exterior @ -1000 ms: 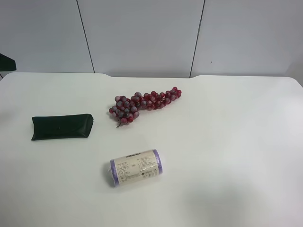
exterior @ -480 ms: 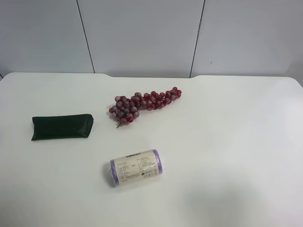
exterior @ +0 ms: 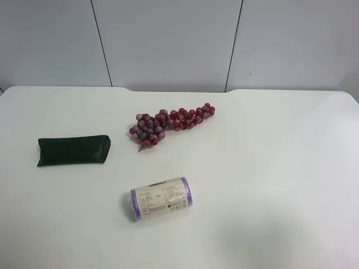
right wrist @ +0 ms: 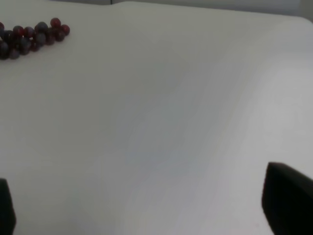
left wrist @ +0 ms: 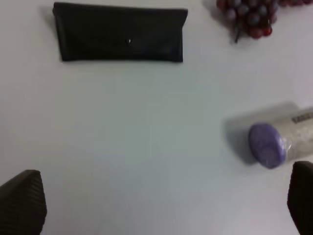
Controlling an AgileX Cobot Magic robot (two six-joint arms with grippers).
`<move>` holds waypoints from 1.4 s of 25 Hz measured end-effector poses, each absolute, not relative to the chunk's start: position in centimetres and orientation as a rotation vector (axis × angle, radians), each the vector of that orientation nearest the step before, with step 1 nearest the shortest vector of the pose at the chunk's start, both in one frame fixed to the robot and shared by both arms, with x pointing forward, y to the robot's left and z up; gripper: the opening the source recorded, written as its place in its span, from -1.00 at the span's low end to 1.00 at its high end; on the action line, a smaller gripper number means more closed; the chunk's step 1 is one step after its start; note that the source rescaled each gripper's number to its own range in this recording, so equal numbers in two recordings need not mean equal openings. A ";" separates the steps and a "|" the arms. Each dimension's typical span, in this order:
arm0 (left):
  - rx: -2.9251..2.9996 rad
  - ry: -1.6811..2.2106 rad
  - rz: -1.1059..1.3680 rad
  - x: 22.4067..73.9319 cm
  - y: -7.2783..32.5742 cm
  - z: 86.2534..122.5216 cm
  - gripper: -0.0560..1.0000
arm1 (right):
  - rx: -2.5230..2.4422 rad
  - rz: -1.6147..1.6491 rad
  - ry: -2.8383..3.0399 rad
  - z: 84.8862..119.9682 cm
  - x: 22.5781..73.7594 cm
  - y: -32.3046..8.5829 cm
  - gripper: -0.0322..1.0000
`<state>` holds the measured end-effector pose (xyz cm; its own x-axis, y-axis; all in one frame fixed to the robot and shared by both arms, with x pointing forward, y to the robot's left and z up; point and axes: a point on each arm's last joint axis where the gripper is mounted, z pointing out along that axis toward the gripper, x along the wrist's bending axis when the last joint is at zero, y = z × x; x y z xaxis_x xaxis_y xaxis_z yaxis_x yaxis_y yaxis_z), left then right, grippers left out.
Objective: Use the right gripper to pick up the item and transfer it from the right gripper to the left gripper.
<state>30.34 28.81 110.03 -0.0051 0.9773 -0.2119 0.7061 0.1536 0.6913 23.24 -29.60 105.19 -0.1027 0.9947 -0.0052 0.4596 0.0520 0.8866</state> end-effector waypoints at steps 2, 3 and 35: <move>1.620 1.748 0.602 28.6 28.9 110.2 1.00 | 1.482 0.994 1.648 105.2 23.2 -29.6 0.99; 1.614 1.734 0.646 27.7 29.0 110.2 1.00 | 1.482 0.994 1.648 105.2 23.2 -29.6 0.99; 1.533 1.549 0.925 23.2 29.9 105.3 1.00 | 1.485 0.995 1.646 105.2 23.2 -29.6 0.99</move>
